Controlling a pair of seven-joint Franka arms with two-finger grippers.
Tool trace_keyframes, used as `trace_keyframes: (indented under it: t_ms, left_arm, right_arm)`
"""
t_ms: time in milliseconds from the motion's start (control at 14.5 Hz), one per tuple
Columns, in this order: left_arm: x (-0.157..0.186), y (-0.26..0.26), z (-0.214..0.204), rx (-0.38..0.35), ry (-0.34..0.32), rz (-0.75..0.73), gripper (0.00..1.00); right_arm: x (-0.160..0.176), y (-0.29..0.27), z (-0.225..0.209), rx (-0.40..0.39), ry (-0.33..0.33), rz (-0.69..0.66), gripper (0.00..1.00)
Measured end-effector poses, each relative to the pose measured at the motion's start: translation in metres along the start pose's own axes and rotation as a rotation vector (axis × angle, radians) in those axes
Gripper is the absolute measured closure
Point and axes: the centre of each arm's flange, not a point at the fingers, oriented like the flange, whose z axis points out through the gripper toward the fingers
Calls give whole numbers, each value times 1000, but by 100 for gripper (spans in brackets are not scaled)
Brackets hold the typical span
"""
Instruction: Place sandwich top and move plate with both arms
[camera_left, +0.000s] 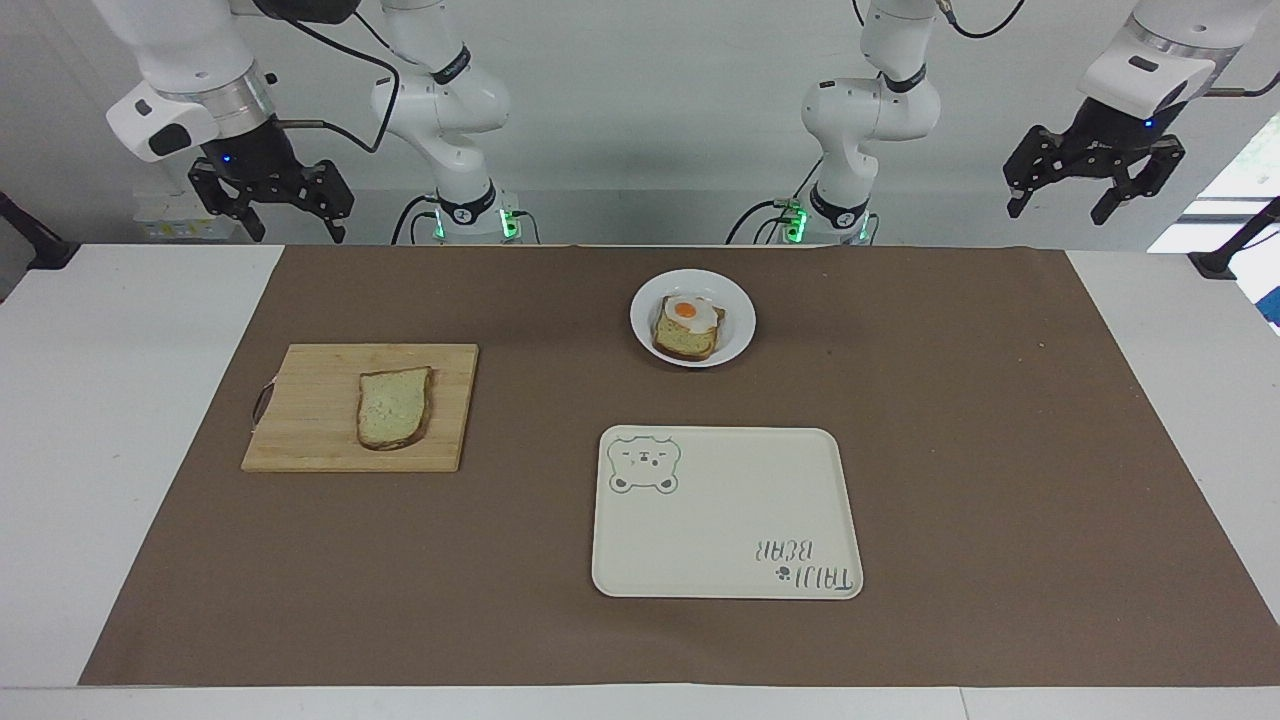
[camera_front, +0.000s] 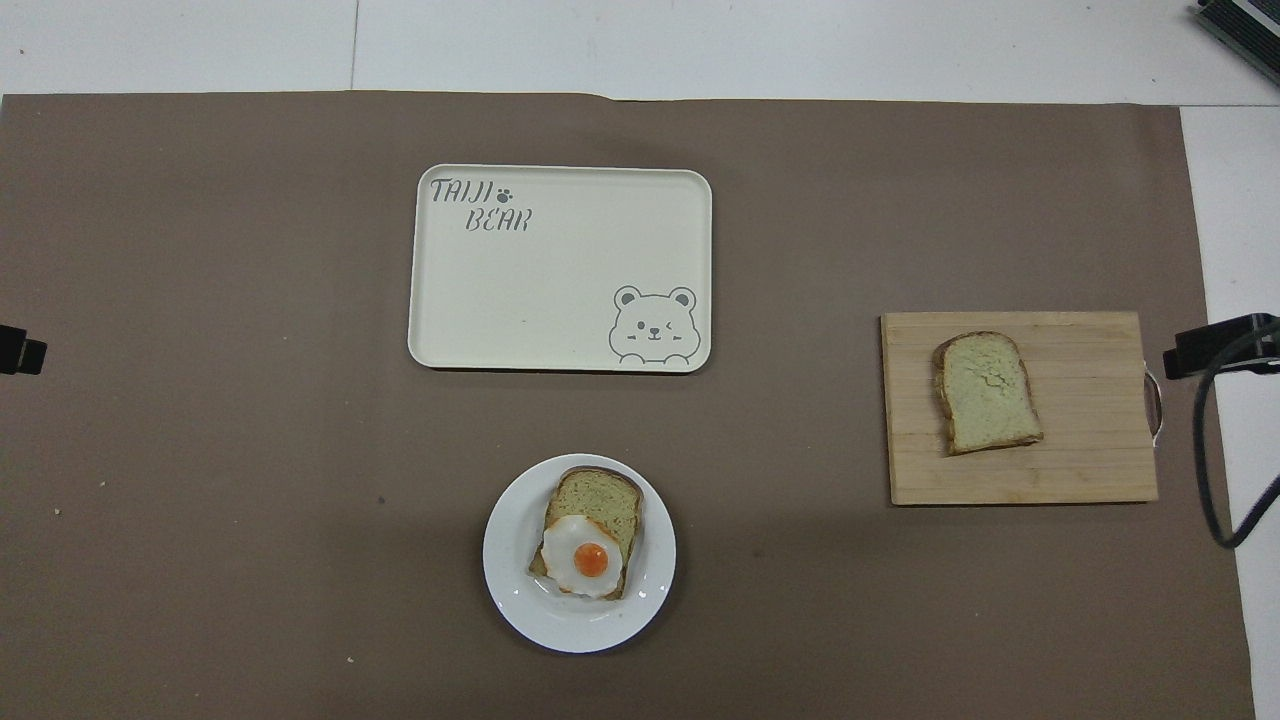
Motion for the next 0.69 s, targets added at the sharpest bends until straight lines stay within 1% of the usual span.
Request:
trace_keyframes:
  t_ms: [689]
  left_arm:
    - [0, 0, 0, 0, 0, 0, 0]
  right_arm:
    - [-1, 0, 3, 1, -3, 0, 0]
